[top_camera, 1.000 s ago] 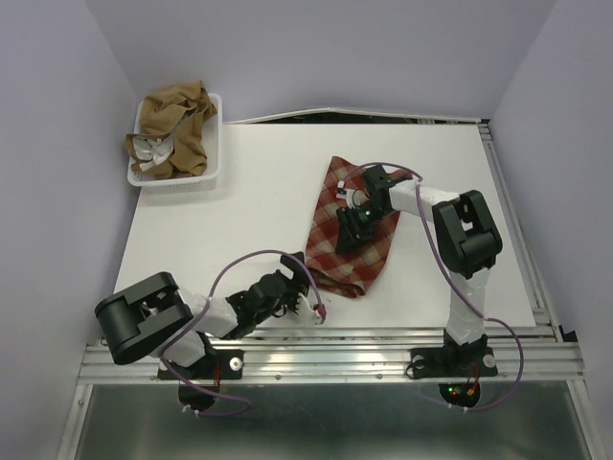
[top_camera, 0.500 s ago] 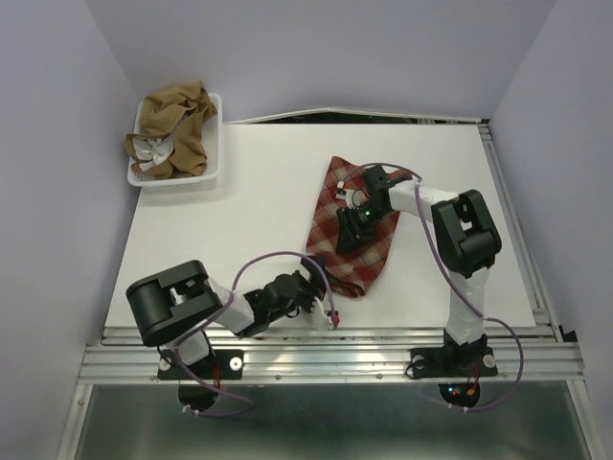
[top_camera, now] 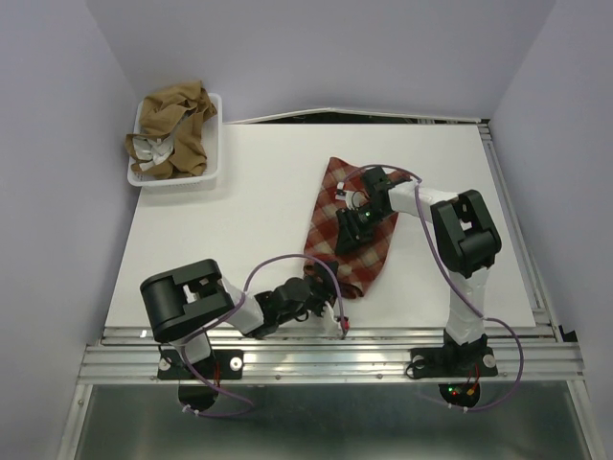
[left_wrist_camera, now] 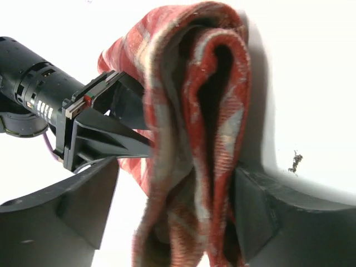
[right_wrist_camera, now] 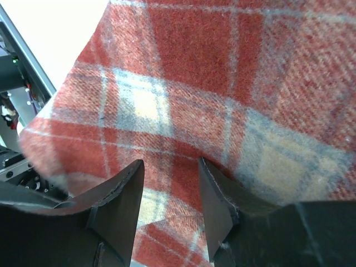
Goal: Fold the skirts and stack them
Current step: Fold the skirt
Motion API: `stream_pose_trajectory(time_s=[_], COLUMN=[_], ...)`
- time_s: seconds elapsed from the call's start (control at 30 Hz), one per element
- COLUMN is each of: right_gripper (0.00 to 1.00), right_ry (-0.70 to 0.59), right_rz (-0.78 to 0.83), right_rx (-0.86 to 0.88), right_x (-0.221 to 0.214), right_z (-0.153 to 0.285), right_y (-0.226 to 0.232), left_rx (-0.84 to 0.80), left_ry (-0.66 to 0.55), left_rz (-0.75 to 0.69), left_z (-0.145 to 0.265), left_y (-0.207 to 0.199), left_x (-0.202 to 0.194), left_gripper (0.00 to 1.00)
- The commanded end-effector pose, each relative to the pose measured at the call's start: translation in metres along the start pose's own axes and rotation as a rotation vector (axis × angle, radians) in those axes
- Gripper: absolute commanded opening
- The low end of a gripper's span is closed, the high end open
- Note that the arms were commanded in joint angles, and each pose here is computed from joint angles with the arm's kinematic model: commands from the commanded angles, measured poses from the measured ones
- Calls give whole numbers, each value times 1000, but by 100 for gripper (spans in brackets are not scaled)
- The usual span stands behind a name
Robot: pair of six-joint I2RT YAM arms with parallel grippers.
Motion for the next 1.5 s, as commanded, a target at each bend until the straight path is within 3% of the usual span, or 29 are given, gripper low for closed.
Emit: stream_pose_trajectory(time_s=[0.0, 0.03, 0.07, 0.13, 0.27, 0.37, 0.47, 0.7, 0.87, 1.0, 1.17, 1.3, 1.33, 1.43, 1.47], right_gripper=[50, 50, 50, 51, 57, 60, 63, 71, 71, 67, 67, 67, 66, 62, 60], right_ry=[89, 88, 83, 64, 9, -93, -193, -192, -115, -48, -34, -214, -280, -329, -301], right_rz=[-5, -4, 1, 26, 75, 109, 153, 218, 208, 217, 159, 59, 80, 21, -78], right_rx=[-80, -82, -86, -106, -154, -229, -340, -568, -564, -460, -380, -355, -289, -149, -97], right_x=[-24, -24, -22, -14, 11, 49, 85, 117, 103, 82, 64, 73, 78, 54, 34], right_z=[-20, -19, -18, -12, 6, 37, 75, 100, 82, 62, 54, 98, 116, 130, 121], right_y=[-20, -20, -20, -18, -15, -23, -39, -99, -131, -132, -121, -78, -46, 1, 9], left_rx=[47, 34, 22, -7, -114, -176, -211, -435, -558, -660, -688, -644, -639, -601, -582], left_ry=[-49, -43, -37, -29, 8, 43, 49, 116, 135, 152, 140, 167, 201, 241, 242], left_rz=[28, 33, 39, 68, 113, 153, 253, 450, 557, 650, 732, 745, 741, 739, 744], left_z=[-3, -4, -4, -3, 3, 11, 15, 41, 54, 63, 64, 54, 51, 41, 36], left_y=[18, 17, 16, 17, 8, 3, 12, 10, 23, 25, 40, 37, 28, 15, 14], left_x=[14, 14, 14, 17, 21, 28, 41, 64, 84, 99, 116, 111, 104, 93, 92], left_gripper=[73, 64, 47, 31, 7, 1, 0, 0, 0, 0, 0, 0, 0, 0, 0])
Point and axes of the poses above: each gripper's point midway between its finger pads, its own z axis back along the fingers, its own y axis along the line the jaws close on, x = y × z, the point moved 6 cm from there along z, back along the fingers, and after that the axes turned 11 degrees about z, right-handed, at the moved point
